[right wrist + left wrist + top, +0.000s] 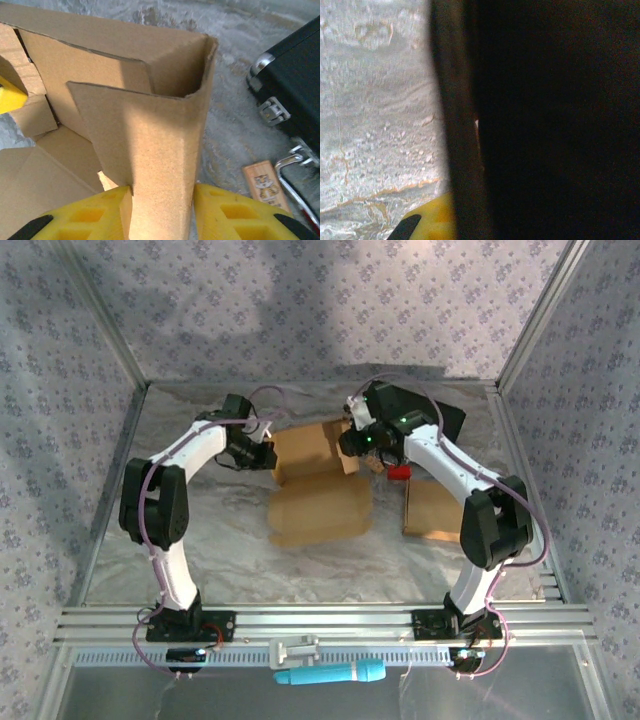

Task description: Fold the paper box

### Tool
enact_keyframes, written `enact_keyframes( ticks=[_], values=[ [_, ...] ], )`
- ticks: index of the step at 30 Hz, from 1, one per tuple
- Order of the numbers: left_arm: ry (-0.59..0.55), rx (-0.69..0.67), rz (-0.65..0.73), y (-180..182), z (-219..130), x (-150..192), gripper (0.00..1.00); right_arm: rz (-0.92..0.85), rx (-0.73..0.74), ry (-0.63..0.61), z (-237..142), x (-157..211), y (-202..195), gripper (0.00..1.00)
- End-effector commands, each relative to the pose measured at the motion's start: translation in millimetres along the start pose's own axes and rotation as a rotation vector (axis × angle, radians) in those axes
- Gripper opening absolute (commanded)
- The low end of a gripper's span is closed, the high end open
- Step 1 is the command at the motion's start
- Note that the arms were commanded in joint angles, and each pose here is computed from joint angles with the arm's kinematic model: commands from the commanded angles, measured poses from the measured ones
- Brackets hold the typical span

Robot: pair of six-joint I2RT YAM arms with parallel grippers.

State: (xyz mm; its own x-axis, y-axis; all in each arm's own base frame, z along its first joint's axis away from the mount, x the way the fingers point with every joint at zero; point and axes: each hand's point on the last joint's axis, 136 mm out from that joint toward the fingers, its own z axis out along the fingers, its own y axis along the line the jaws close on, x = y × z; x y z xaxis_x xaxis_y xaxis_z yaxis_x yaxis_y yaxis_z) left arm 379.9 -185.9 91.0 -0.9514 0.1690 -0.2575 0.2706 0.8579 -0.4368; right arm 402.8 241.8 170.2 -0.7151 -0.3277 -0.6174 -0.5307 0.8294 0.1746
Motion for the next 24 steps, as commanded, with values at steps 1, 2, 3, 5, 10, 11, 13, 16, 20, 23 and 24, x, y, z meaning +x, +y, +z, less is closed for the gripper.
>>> enact_keyframes(
  ticks=[1, 2, 3, 5, 10, 11, 13, 16, 20, 23, 24],
  values=[
    [-0.046, -0.065, 0.046, 4, -12, 0, 0.0, 0.008, 0.011, -0.001, 14, 7, 3, 0.38],
    [-0.047, -0.081, 0.049, 7, -11, 2, 0.0, 0.008, 0.018, 0.0, 17, 10, 3, 0.38],
    [-0.068, -0.101, 0.061, 9, -10, -1, 0.0, 0.007, 0.028, -0.004, 20, 12, 3, 0.38],
    [-0.092, -0.142, 0.081, 12, -10, -1, 0.0, 0.003, 0.035, -0.01, 26, 20, 3, 0.35],
    [-0.136, -0.222, 0.116, 17, -8, 3, 0.0, -0.029, 0.03, -0.105, 36, 35, 10, 0.31],
    [-0.144, -0.241, 0.123, 18, -8, 4, 0.0, -0.027, 0.018, -0.121, 37, 36, 12, 0.31],
    [-0.155, -0.261, 0.129, 19, -7, 7, 0.0, -0.02, 0.004, -0.141, 40, 43, 14, 0.31],
    [-0.176, -0.294, 0.148, 20, -6, 11, 0.0, -0.054, 0.034, -0.194, 43, 49, 14, 0.32],
    [-0.195, -0.334, 0.182, 20, -4, 18, 0.0, -0.048, 0.063, -0.226, 48, 55, 10, 0.32],
    [-0.207, -0.371, 0.2, 21, -3, 25, 0.0, -0.029, 0.073, -0.251, 49, 54, 6, 0.33],
    [-0.214, -0.378, 0.202, 21, -3, 27, 0.0, -0.027, 0.079, -0.255, 49, 54, 5, 0.33]
  ],
)
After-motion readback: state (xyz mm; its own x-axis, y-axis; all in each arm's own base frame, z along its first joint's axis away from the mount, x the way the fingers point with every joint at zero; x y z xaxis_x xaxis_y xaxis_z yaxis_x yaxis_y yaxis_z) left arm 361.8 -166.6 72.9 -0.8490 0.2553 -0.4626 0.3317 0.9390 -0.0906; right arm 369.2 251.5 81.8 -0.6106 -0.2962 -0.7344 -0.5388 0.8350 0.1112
